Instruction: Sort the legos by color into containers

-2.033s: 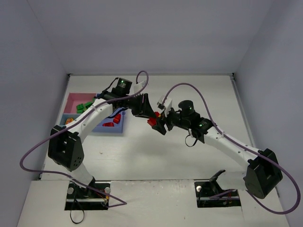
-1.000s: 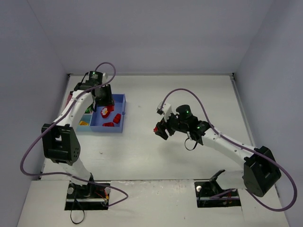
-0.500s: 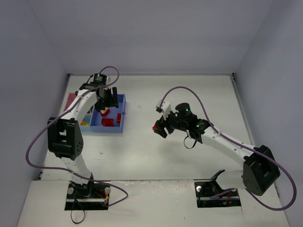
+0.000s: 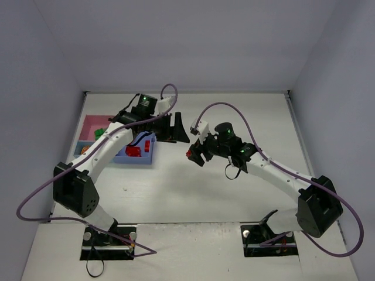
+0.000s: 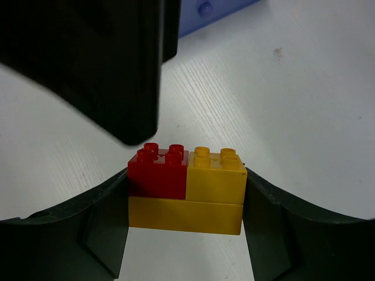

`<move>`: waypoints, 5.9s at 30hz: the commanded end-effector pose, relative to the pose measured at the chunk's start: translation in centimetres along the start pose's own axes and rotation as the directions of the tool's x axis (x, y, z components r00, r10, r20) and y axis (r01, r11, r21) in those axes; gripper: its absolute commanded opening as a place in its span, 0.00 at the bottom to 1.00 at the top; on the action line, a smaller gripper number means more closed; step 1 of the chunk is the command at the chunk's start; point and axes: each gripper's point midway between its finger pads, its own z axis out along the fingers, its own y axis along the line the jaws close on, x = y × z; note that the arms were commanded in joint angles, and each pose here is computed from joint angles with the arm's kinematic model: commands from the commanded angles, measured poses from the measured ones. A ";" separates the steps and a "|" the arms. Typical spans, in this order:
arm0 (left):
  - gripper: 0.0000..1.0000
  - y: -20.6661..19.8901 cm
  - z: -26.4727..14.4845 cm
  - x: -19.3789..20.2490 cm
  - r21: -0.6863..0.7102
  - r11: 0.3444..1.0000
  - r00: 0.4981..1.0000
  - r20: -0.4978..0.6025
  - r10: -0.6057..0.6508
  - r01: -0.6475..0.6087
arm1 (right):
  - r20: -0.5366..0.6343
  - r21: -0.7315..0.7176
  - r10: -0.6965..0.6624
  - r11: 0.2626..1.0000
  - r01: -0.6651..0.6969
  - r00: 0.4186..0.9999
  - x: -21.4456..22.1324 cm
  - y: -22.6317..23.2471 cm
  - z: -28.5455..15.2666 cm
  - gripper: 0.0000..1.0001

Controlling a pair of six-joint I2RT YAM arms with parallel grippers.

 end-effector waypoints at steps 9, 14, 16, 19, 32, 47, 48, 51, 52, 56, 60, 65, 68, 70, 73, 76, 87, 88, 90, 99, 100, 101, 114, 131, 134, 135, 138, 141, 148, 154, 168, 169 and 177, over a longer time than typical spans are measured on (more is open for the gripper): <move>0.69 -2.5 2.2 1.9 0.170 0.985 0.996 -0.084 -0.008 0.022 | 0.138 0.020 -0.066 0.998 0.064 0.988 -5.2 -0.5 -1.0 0.00; 0.69 -2.5 3.4 2.2 0.188 0.981 0.994 -0.110 -0.016 0.036 | 0.146 0.014 -0.063 0.998 0.062 0.987 -5.5 -0.2 -1.1 0.00; 0.69 -2.4 3.8 2.3 0.191 0.981 0.993 -0.116 -0.018 0.040 | 0.147 0.014 -0.063 0.998 0.061 0.987 -5.5 -0.2 -1.2 0.00; 0.68 -2.1 4.1 2.8 0.191 0.980 0.991 -0.135 -0.024 0.049 | 0.148 0.022 -0.065 0.998 0.063 0.987 -5.4 -0.3 -1.3 0.00; 0.19 -2.1 4.5 2.9 0.217 0.975 0.990 -0.140 -0.018 0.048 | 0.154 0.022 -0.069 0.998 0.067 0.986 -5.5 -0.3 -1.2 0.00; 0.00 -1.0 -1.2 -0.7 0.244 0.969 0.998 -0.051 -0.032 0.044 | 0.067 0.080 -0.040 0.996 0.034 0.997 -0.8 -0.8 -1.6 0.00; 0.00 -0.8 -1.6 -0.9 0.236 0.971 0.998 -0.047 -0.035 0.045 | 0.061 0.080 -0.036 0.996 0.031 0.997 -0.6 -0.7 -1.6 0.00; 0.00 0.1 -2.8 -1.5 0.209 0.977 0.999 -0.036 -0.037 0.044 | 0.046 0.083 -0.031 0.996 0.028 0.998 0.0 -0.7 -1.6 0.00; 0.00 0.7 -3.1 -1.4 0.185 0.982 0.998 -0.038 -0.041 0.047 | 0.040 0.089 -0.031 0.996 0.027 0.999 0.2 -0.8 -1.7 0.00; 0.00 4.2 -4.5 -2.3 0.046 0.996 0.997 0.019 -0.076 0.076 | 0.038 0.100 -0.028 0.995 0.024 0.999 0.0 -1.0 -1.7 0.00; 0.00 10.6 -6.7 -2.8 -0.242 0.961 0.988 0.109 -0.112 0.135 | 0.031 0.102 -0.022 0.995 0.019 0.999 0.1 -1.2 -1.5 0.00; 0.00 17.8 -9.6 -3.5 -0.585 0.792 0.976 0.208 -0.063 0.175 | 0.029 0.096 -0.018 0.995 0.015 0.999 0.0 -1.1 -1.3 0.00; 0.00 20.6 -9.5 -3.6 -0.658 0.723 0.969 0.238 -0.068 0.212 | 0.037 0.091 -0.024 0.996 0.020 0.999 -0.4 -1.1 -1.4 0.00; 0.06 22.0 -8.9 -3.9 -0.678 0.701 0.966 0.249 -0.063 0.220 | 0.045 0.087 -0.030 0.996 0.026 0.999 -0.8 -1.1 -1.4 0.00; 0.23 24.5 -7.5 -3.1 -0.716 0.661 0.972 0.215 -0.097 0.225 | 0.055 0.075 -0.036 0.997 0.032 0.998 -1.2 -0.9 -1.4 0.00; 0.44 25.8 -6.5 -2.6 -0.728 0.646 0.972 0.198 -0.124 0.230 | 0.068 0.066 -0.043 0.997 0.038 0.997 -1.7 -0.7 -1.5 0.00; 0.69 16.8 -6.4 -5.1 -0.495 0.843 0.964 0.248 -0.094 0.209 | 0.099 0.027 -0.061 0.998 0.059 0.993 -3.4 -0.2 -1.4 0.00; 0.69 14.1 -6.0 -5.1 -0.391 0.901 0.965 0.243 -0.098 0.190 | 0.099 0.024 -0.064 0.998 0.062 0.993 -3.5 -0.1 -1.4 0.00; 0.69 10.3 -5.1 -5.6 -0.252 0.954 0.965 0.245 -0.096 0.159 | 0.105 0.021 -0.071 0.997 0.070 0.992 -3.9 0.0 -1.3 0.00; 0.69 -1.8 0.2 -1.8 0.138 0.990 0.998 0.056 -0.017 0.009 | 0.098 0.007 -0.093 0.996 0.093 0.991 -4.3 0.4 -0.6 0.00; 0.69 -2.0 0.9 -1.7 0.152 0.988 0.999 0.044 -0.023 0.016 | 0.100 0.004 -0.098 0.995 0.098 0.990 -4.4 0.6 -0.6 0.00; 0.69 -2.5 1.3 -1.8 0.172 0.985 0.999 0.048 -0.015 0.006 | 0.100 0.003 -0.101 0.995 0.101 0.990 -4.5 0.6 -0.5 0.00; 0.67 -2.4 5.0 0.1 0.192 0.981 0.998 -0.062 -0.028 0.040 | 0.114 -0.003 -0.129 0.991 0.130 0.985 -5.3 1.4 -0.4 0.00; 0.47 -3.6 6.0 1.6 0.274 0.960 0.993 -0.113 -0.023 0.054 | 0.132 -0.010 -0.124 0.992 0.127 0.983 -6.0 2.2 -0.6 0.00; 0.50 -3.3 6.0 2.1 0.260 0.964 0.992 -0.125 -0.014 0.047 | 0.135 -0.004 -0.122 0.992 0.124 0.983 -6.1 2.1 -0.7 0.00; 0.50 -3.2 6.2 2.3 0.253 0.966 0.991 -0.129 -0.016 0.049 | 0.138 -0.003 -0.124 0.992 0.125 0.983 -6.1 2.1 -0.8 0.00; 0.46 -3.1 6.0 2.4 0.250 0.967 0.991 -0.132 -0.018 0.051 | 0.140 -0.004 -0.123 0.992 0.124 0.983 -6.2 2.2 -0.8 0.00; 0.18 -3.2 5.8 2.2 0.242 0.969 0.993 -0.118 -0.013 0.041 | 0.131 0.003 -0.122 0.992 0.123 0.984 -5.8 2.1 -0.8 0.00; 0.00 -3.5 4.4 1.2 0.256 0.966 0.995 -0.094 -0.009 0.033 | 0.099 0.018 -0.111 0.994 0.110 0.989 -4.0 2.0 -0.9 0.00; 0.00 -2.8 1.3 -0.9 0.249 0.968 0.999 -0.039 -0.019 0.028 | 0.045 0.062 -0.092 0.994 0.090 0.995 -1.7 1.5 -1.4 0.00; 0.00 -0.5 -2.6 -2.0 0.182 0.982 0.998 0.004 -0.056 0.054 | -0.034 0.090 -0.053 0.994 0.056 0.998 0.9 0.8 -0.6 0.02; 0.00 -0.6 -2.5 -2.2 0.187 0.981 0.999 0.015 -0.051 0.047 | -0.033 0.089 -0.047 0.995 0.050 0.998 0.8 0.8 -0.4 0.02; 0.00 -0.8 -0.2 -1.1 0.194 0.979 0.998 0.007 -0.065 0.062 | -0.015 0.091 -0.050 0.995 0.051 0.999 -1.1 0.3 0.5 0.24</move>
